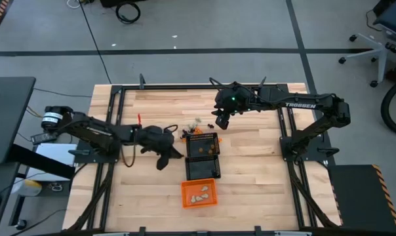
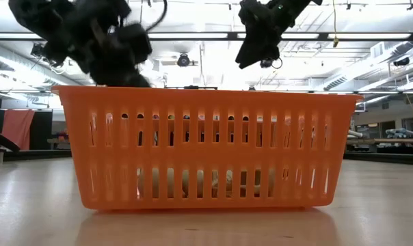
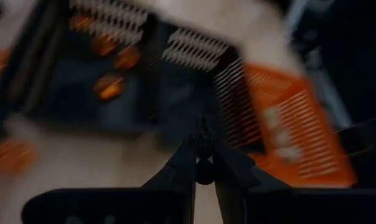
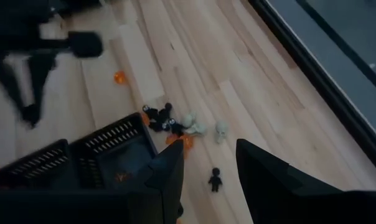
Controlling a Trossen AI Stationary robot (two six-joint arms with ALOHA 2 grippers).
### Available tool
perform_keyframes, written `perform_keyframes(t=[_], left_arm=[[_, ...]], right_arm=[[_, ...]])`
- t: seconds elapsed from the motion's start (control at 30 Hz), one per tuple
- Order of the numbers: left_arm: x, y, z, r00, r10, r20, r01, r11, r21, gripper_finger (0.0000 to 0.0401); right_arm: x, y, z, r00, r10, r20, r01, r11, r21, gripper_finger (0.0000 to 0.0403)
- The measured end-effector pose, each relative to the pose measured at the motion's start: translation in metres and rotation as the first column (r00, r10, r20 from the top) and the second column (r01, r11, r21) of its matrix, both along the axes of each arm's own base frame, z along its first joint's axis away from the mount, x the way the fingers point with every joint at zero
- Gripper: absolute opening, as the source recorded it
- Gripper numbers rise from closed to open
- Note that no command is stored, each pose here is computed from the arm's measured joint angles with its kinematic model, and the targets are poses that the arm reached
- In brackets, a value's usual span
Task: Sort Halloween decoration
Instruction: Put the black skeleton toy into the bottom black bin
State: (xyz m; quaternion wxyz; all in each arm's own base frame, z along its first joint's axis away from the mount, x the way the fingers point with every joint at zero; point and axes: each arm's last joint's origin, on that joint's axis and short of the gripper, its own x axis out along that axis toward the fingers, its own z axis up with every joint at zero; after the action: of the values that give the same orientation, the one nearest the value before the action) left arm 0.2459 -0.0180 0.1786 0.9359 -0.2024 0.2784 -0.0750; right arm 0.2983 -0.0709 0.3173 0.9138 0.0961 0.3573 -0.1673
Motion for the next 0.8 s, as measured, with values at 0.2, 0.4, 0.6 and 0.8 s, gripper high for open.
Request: perform_keyframes(t=[0.2,0.4,0.6,0.8], left_arm=[[0.004,-0.018,0.011,0.994,-0.031,0.107,0.04,0.996,-0.078,0.004],[0.0,-0.042,0.012,0.994,-0.057,0.097,0.069,0.989,-0.127,0.0041],[0.002,-0.067,0.009,0.989,-0.048,0.139,0.071,0.983,-0.166,0.0041],[0.008,-0.088,-0.001,0.983,-0.027,0.182,0.07,0.97,-0.233,0.0041]], right_arm=[[0.001,0.001,0.001,0.998,-0.054,0.032,0.053,0.997,0.051,0.015],[0.002,0.008,0.0,0.99,-0.132,0.05,0.123,0.981,0.153,0.015],[0.005,0.026,0.0,0.985,-0.16,0.057,0.142,0.959,0.245,0.015],[0.008,0.048,-0.001,0.988,-0.141,0.059,0.12,0.956,0.267,0.015]])
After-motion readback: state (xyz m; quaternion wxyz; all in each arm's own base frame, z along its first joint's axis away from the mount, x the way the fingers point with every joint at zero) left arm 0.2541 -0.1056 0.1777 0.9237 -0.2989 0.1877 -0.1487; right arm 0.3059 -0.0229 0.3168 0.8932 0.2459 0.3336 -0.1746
